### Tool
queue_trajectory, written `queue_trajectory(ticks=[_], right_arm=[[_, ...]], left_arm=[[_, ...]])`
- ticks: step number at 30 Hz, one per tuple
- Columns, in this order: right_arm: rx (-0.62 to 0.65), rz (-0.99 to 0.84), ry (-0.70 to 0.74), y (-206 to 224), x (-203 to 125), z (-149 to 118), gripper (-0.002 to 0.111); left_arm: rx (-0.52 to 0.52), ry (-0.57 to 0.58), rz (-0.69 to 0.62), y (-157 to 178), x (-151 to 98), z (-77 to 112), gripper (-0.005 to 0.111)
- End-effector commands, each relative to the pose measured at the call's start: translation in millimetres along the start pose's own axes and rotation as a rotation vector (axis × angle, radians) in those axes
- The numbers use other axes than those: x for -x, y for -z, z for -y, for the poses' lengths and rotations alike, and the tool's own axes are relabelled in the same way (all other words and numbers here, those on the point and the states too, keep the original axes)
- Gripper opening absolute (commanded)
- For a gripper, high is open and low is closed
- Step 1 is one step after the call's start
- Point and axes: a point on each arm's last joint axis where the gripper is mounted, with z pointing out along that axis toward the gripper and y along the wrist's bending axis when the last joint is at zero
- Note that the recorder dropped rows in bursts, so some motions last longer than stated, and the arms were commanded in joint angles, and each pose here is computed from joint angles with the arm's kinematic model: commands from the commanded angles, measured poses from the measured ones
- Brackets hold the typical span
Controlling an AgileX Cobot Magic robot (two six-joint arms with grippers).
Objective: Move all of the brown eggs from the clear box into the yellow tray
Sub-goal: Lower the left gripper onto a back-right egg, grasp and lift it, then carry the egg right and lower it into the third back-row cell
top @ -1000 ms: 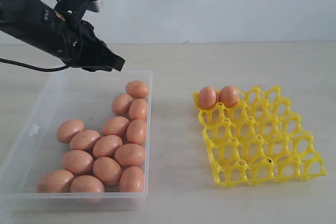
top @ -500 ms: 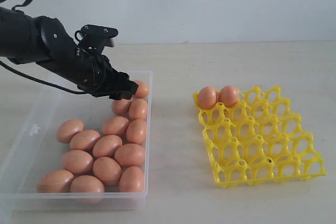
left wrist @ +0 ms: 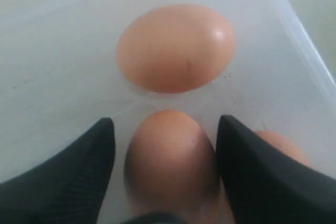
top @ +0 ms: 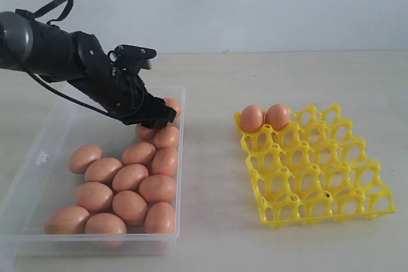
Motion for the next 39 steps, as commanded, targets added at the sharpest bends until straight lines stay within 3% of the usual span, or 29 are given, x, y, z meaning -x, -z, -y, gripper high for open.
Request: queue_trajectory(ticks=[1, 8, 11, 13, 18, 23, 27, 33, 39], right_arm=[[0.008, 0.009, 0.008, 0, 1, -1, 0.000], [0.008, 0.009, 0.008, 0, 1, -1, 0.000], [0.008, 0.009, 0.008, 0, 1, -1, 0.000], [0.008, 0.009, 0.008, 0, 1, -1, 0.000], [0.008, 0.009, 0.008, 0, 1, -1, 0.000], [0.008, 0.009, 0.008, 0, 1, -1, 0.000], [0.008, 0.009, 0.008, 0, 1, -1, 0.000], [0.008, 0.009, 0.008, 0, 1, -1, 0.000], [0.008, 0.009, 0.008, 0, 1, -1, 0.000]], left_arm=[[-0.027, -0.017, -0.076, -5, 0, 2.4, 0.053], [-0.014, -0.025, -0.085, -4, 0, 1.2, 0.049], [-0.014, 0.008, -0.091, -4, 0, 1.4, 0.026], [-0.013, -0.005, -0.095, -4, -1, 1.2, 0.004], [0.006, -0.009, -0.006, 13, 12, 1.7, 0.004], [0.024, 0.005, 0.190, 52, 39, 8.7, 0.004], [0.018, -0.043, 0.332, 73, 54, 32.0, 0.004], [-0.048, -0.006, 0.569, 79, 69, 86.1, 0.004], [-0.087, -0.175, 0.784, 64, 66, 148.5, 0.004]])
